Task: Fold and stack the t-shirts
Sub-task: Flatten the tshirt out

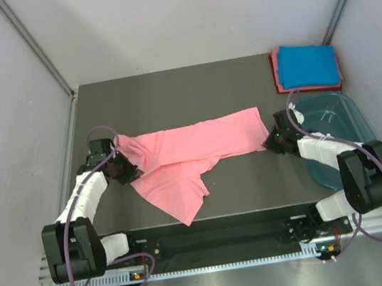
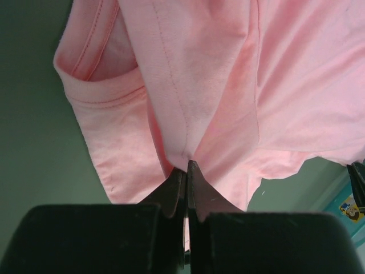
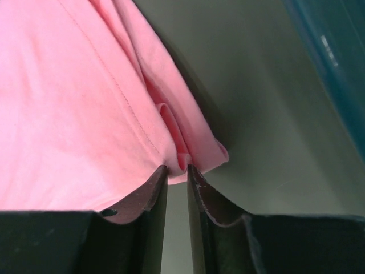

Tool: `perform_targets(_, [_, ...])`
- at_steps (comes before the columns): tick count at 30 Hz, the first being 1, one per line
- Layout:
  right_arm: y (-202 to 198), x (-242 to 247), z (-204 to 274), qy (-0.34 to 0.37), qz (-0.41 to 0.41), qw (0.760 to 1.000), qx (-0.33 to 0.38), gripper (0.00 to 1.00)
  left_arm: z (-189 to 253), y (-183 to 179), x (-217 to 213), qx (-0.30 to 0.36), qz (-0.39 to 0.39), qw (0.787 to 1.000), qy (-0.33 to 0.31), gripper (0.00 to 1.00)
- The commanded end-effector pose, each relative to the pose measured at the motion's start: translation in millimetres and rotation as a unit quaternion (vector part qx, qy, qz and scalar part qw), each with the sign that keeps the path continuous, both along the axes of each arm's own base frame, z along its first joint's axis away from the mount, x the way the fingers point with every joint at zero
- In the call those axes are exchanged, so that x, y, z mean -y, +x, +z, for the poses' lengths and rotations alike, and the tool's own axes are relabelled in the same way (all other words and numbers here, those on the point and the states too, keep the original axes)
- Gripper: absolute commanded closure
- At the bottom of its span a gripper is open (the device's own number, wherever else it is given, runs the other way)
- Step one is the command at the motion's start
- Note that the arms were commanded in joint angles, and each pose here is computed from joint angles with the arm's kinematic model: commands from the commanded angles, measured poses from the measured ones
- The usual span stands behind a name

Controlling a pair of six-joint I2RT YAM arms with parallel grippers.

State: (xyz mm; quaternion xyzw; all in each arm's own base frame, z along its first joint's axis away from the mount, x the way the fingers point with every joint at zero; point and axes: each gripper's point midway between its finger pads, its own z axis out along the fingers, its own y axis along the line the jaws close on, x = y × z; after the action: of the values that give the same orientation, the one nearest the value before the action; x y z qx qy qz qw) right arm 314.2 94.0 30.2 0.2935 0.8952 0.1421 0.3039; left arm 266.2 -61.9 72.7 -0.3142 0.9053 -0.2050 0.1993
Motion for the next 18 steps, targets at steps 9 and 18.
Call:
perform_targets(9, [12.8,6.7,12.6,0.023,-0.065,0.997,0.037,0.73,13.3,3.3,-3.1,0.032,-0.006,0.999,0.01,1.0])
perform_targets(18, [37.5,27.1,42.6,-0.037,-0.084,0.992,0.087,1.0,32.5,21.2,-7.6,0.063,0.008,0.998,0.018,1.0])
